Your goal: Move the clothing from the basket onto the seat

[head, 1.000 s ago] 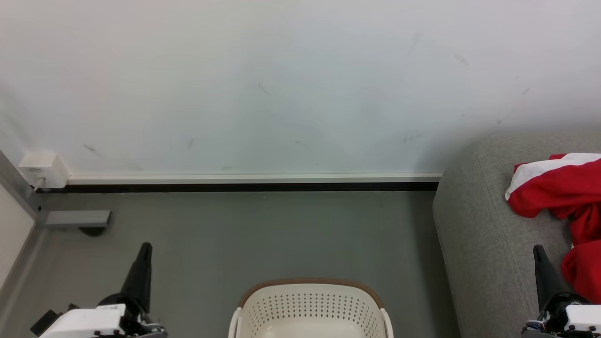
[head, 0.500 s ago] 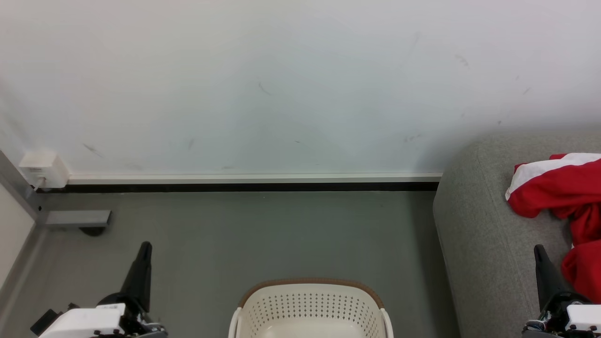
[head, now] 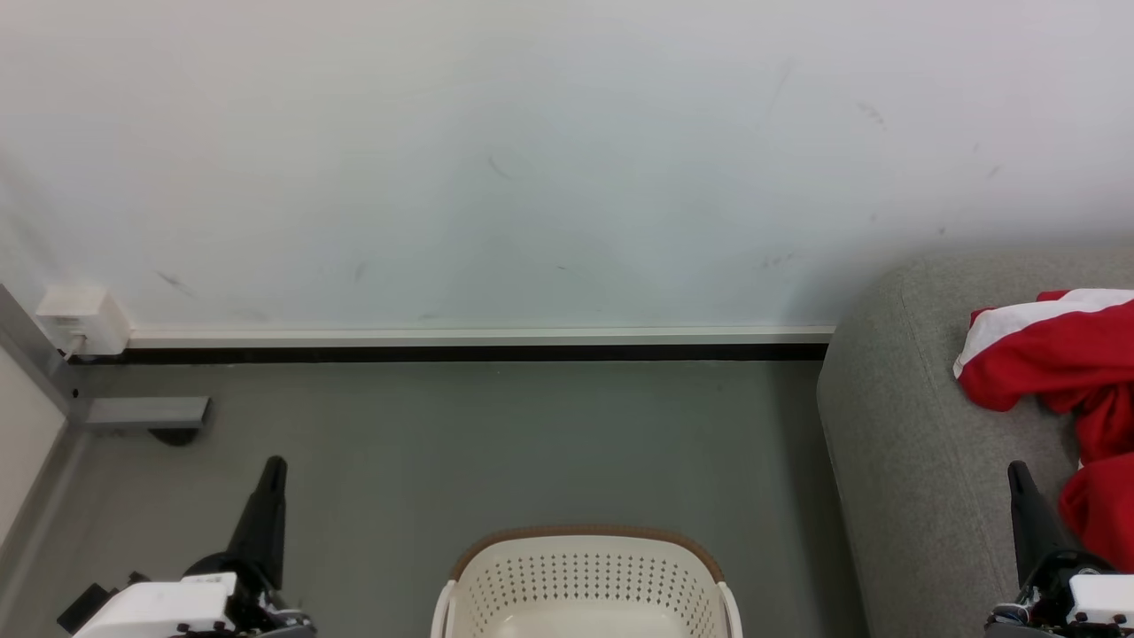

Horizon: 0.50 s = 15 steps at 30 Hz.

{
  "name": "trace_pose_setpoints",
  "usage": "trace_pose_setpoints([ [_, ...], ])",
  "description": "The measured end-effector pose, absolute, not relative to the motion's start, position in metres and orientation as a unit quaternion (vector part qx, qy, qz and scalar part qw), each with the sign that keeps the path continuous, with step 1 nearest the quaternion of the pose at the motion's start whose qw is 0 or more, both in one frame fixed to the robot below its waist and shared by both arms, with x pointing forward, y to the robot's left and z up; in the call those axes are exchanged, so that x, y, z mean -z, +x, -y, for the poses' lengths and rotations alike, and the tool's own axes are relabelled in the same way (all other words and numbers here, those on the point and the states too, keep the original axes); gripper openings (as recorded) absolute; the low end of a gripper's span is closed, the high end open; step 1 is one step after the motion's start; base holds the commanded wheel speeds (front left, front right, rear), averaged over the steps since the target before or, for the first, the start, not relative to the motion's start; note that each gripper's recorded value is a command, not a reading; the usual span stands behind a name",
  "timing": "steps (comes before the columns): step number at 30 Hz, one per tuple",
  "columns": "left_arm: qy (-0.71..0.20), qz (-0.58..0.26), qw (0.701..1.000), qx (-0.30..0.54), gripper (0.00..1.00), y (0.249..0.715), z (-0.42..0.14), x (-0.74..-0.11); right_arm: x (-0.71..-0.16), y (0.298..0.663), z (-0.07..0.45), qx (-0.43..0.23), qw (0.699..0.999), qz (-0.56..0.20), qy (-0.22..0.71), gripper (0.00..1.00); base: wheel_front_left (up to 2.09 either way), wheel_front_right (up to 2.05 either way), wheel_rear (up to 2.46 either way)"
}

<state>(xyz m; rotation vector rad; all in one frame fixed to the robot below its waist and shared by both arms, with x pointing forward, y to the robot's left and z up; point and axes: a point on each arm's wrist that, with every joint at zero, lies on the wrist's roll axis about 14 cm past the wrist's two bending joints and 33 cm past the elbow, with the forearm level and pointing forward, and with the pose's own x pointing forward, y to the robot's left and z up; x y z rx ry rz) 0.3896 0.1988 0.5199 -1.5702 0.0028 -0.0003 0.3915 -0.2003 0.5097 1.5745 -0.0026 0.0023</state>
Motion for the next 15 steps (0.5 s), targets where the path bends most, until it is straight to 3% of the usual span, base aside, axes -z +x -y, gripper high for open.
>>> trace_pose_setpoints([
  [15, -0.707, -0.001, 0.707, 0.0, 0.0, 0.3896, -0.1988, -0.5199, -0.5098, 0.3916, 0.1993, -0.002, 0.705, 0.0, 0.709, 0.0, 0.0, 0.0, 0.0],
])
